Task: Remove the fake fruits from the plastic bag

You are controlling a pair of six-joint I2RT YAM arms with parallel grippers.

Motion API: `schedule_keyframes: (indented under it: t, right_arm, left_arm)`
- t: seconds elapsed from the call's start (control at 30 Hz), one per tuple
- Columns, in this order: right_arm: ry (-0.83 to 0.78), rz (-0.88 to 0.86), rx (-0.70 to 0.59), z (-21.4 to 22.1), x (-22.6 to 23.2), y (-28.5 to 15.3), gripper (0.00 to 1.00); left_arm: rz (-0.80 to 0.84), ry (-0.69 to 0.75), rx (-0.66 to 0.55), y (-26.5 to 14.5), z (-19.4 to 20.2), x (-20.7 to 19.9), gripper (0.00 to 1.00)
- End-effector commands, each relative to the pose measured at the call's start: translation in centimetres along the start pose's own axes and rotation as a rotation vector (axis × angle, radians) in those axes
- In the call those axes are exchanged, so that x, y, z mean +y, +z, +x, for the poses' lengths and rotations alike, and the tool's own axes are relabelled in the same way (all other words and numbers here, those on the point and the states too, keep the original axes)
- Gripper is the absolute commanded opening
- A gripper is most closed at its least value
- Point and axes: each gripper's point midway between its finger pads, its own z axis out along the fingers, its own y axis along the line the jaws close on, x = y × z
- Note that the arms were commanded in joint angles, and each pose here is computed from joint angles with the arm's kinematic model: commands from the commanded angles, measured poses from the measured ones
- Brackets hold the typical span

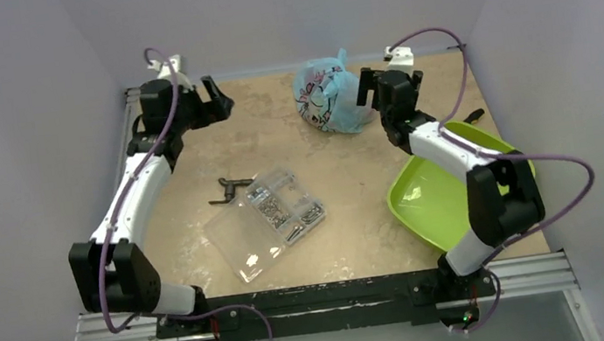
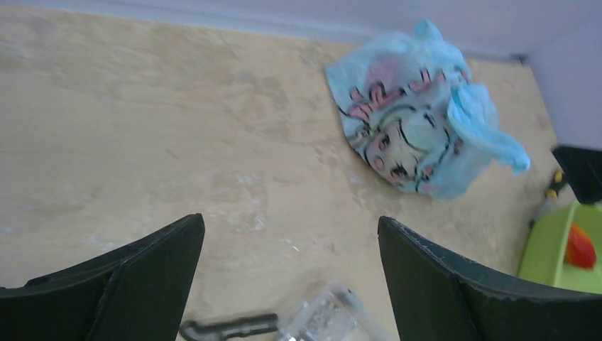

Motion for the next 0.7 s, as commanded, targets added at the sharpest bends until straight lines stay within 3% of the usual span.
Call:
schedule_keyframes:
  t: [0.0, 0.3, 0.5, 0.67]
  right_arm:
    - [0.076, -0.029, 0.005, -0.5, 2.3, 1.1, 0.99]
    - [0.062, -0.081, 0.082, 1.3, 4.0, 2.3, 0.99]
    - [0.091, -0.144, 0.032, 0.7, 5.1, 1.7, 0.99]
    - [0.13, -0.135, 0.091, 1.1, 6.7, 3.9, 0.99]
  left_arm:
    - [0.212, 0.057, 0.083, 0.6, 1.8, -5.5, 0.92]
    - [0.236, 0.027, 0.136, 1.3, 2.9, -6.0, 0.92]
    - [0.258, 0.024, 0.181, 1.7, 3.9, -6.8, 0.92]
    - [0.305, 0.013, 0.223, 2.0, 4.9, -8.1, 0.92]
